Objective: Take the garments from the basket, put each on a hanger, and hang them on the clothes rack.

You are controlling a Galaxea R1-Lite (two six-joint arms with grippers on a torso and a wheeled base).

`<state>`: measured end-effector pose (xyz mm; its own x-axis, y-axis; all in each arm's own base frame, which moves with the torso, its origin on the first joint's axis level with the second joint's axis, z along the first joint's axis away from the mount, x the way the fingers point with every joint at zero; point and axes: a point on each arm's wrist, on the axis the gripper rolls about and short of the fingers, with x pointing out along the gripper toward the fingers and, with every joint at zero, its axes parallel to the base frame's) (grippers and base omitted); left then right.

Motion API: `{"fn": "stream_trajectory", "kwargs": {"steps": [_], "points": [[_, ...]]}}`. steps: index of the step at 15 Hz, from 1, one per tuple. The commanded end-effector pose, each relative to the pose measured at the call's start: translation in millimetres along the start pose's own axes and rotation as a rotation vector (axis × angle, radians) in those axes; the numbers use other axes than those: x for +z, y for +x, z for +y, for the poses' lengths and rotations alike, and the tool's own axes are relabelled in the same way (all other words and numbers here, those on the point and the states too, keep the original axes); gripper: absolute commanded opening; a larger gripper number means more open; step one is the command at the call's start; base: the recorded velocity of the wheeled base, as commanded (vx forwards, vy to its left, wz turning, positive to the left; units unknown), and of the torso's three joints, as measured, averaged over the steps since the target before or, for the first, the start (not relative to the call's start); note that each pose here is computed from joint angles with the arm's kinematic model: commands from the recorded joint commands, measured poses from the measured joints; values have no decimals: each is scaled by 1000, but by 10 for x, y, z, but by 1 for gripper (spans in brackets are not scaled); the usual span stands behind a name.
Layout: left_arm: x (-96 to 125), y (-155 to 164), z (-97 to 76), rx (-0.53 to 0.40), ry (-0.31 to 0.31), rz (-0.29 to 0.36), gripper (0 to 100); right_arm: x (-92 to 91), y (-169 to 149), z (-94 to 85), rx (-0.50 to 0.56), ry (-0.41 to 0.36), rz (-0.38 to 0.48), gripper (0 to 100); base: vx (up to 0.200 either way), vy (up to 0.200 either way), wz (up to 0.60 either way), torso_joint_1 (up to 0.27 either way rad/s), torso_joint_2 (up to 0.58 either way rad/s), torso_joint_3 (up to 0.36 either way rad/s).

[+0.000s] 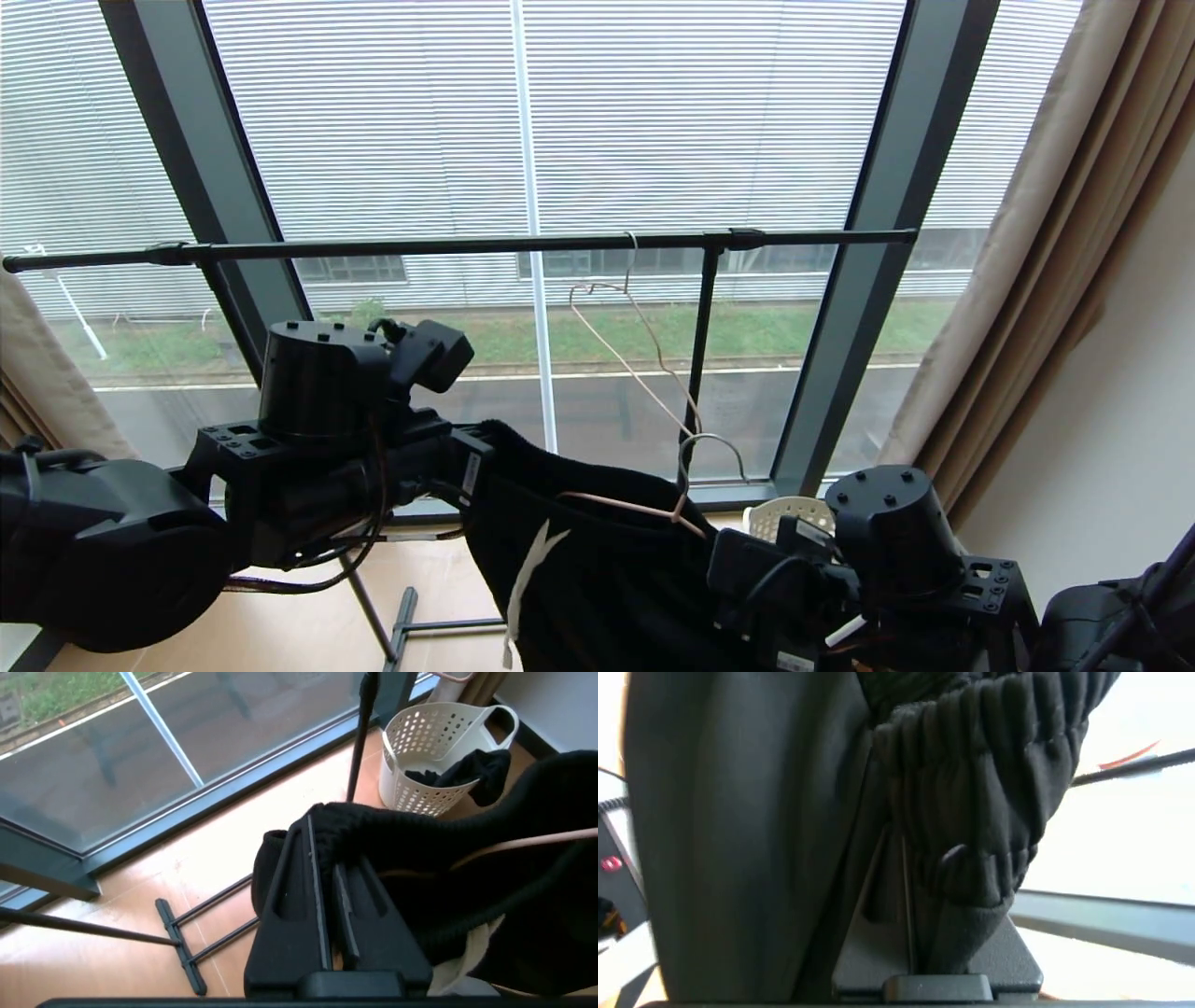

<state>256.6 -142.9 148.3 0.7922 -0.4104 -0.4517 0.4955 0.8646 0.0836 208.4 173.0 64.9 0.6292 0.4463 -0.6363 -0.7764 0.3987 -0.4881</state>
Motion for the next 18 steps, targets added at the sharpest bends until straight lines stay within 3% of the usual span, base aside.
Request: {"fn": "stream_trajectory", "kwargs": {"steps": [1,5,10,18], "points": [[81,-4,-81,-25,15,-11,0,-41,111,36,1,-2,44,0,0,0,0,0,0,0],[204,-17,-226,-72,39,4,0,-12,163,10,-47,4,68,0,0,0,0,0,0,0],[372,-84,-488,-142,86,48,0,179,177,84,-96,114,41,0,0,0,0,0,0,0],[525,151,-543,23,95,43,0,329,76,290,-149,103,-50,0,0,0,0,0,0,0]]}}
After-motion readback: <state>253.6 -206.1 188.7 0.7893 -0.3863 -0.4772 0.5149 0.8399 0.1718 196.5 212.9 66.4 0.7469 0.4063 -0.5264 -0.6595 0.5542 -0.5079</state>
